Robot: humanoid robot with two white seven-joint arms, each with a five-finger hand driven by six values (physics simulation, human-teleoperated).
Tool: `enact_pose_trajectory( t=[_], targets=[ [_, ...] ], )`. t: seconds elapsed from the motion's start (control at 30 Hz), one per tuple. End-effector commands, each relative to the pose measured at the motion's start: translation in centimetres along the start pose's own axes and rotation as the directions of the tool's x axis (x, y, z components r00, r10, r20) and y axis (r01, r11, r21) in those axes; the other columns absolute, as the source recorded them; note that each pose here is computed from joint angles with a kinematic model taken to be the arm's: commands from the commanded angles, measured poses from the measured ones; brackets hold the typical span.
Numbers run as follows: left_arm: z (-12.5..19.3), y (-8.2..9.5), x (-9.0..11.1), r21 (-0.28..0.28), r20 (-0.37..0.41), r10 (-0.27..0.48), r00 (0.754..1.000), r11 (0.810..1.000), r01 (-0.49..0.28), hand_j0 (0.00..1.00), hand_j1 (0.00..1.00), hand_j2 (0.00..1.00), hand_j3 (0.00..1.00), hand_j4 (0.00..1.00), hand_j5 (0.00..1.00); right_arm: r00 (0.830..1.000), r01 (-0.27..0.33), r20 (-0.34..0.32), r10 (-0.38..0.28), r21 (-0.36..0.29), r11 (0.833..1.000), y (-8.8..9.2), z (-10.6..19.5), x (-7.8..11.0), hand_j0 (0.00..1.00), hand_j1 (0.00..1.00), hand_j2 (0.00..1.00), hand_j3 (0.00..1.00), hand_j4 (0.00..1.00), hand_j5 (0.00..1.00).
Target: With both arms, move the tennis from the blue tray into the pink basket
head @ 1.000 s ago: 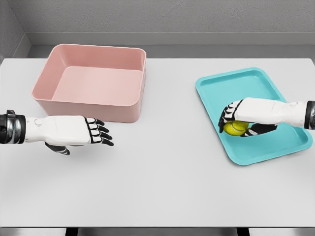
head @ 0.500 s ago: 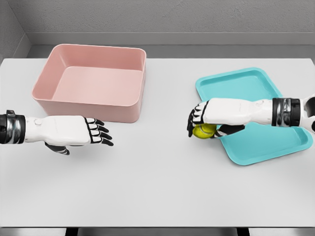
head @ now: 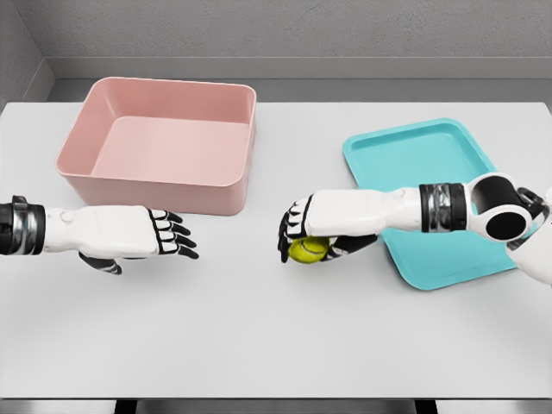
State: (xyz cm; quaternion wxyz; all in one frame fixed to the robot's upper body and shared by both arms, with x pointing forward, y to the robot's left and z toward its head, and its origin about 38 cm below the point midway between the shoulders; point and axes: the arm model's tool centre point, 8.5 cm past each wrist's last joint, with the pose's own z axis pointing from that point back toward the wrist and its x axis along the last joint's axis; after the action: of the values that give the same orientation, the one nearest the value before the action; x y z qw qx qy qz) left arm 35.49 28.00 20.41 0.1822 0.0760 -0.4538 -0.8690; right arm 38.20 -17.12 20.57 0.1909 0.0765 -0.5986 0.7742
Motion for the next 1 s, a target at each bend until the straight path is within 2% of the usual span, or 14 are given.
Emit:
enact_pose_trajectory(
  t=[0.0,0.2,0.57,0.7,0.97],
  targets=[
    [0.1,0.0,0.0,0.002,-0.002,0.004,1.000,1.000,-0.004,1.00,1.00,1.00,1.00,1.00,1.00,1.000,0.012,0.029,-0.012,-0.011,1.000,0.0,-1.3,0.3,0.57,0.57,0.57,0.57,0.57,0.57],
    [0.0,-0.1,0.0,0.002,0.001,0.007,1.000,1.000,-0.007,1.00,1.00,1.00,1.00,1.00,1.00,0.998,0.034,0.061,-0.034,-0.002,0.999,0.0,-4.0,0.3,0.57,0.57,0.57,0.57,0.57,0.57],
    [0.0,-0.1,0.0,0.001,0.000,0.008,1.000,1.000,-0.008,1.00,1.00,1.00,1.00,1.00,1.00,0.998,0.053,0.031,-0.055,0.050,0.997,1.3,-6.9,-0.8,0.57,0.57,0.57,0.57,0.57,0.57],
    [0.0,-0.2,0.1,0.000,0.001,0.009,1.000,1.000,-0.009,1.00,1.00,1.00,1.00,1.00,1.00,0.997,0.059,0.039,-0.062,0.089,0.994,2.1,-9.1,-0.6,0.57,0.57,0.57,0.57,0.57,0.57],
    [0.1,-0.2,0.0,0.000,-0.001,0.009,1.000,1.000,-0.009,1.00,1.00,1.00,1.00,1.00,1.00,0.997,0.053,0.042,-0.058,0.097,0.994,1.9,-9.8,-0.5,0.57,0.57,0.57,0.57,0.57,0.57]
  ],
)
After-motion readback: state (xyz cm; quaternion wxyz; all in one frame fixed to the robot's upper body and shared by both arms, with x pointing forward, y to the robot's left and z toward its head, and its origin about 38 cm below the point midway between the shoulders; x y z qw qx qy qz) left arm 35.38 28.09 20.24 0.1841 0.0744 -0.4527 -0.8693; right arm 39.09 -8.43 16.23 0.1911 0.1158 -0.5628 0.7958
